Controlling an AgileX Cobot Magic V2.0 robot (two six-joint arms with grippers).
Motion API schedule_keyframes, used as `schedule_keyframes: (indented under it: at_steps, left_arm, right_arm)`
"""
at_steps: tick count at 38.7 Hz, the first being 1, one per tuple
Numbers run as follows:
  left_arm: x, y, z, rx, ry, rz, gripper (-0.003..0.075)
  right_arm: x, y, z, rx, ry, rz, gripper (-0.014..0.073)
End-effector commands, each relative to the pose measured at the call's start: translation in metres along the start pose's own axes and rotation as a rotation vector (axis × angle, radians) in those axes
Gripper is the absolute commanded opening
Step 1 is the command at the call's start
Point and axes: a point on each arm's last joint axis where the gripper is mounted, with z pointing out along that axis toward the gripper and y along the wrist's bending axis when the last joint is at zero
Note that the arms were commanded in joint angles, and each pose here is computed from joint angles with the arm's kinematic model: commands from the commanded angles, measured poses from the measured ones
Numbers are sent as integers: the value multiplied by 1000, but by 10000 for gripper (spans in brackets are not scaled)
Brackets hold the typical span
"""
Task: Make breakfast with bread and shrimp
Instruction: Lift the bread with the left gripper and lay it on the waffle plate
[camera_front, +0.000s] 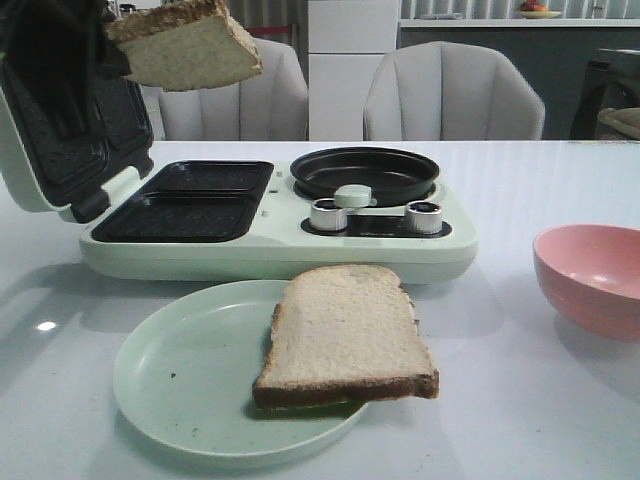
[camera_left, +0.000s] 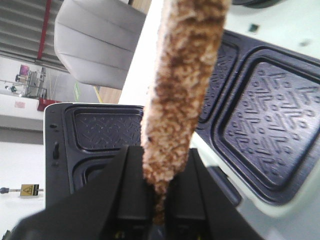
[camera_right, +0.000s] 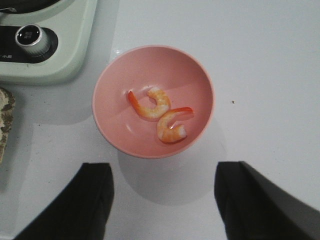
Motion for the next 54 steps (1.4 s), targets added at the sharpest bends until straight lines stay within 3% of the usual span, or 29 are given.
schedule_keyframes:
  at_steps: [1, 15, 25, 39, 54]
  left_arm:
    - [-11, 24, 19, -69, -7, 17, 101]
    - [-10, 29, 121, -92, 116, -16, 101]
    - [-12, 29, 166, -118, 142, -36, 101]
    - [-6, 16, 179, -83, 152, -23, 102]
    - [-5, 24, 170, -97, 158, -45, 139]
  right_arm:
    - [-15, 0, -7, 8, -107, -13, 542]
    - [-15, 0, -7, 8, -107, -13, 542]
    - [-15, 0, -7, 8, -107, -13, 542]
    - [-15, 0, -7, 8, -107, -13, 542]
    - [-15, 0, -7, 8, -107, -13, 542]
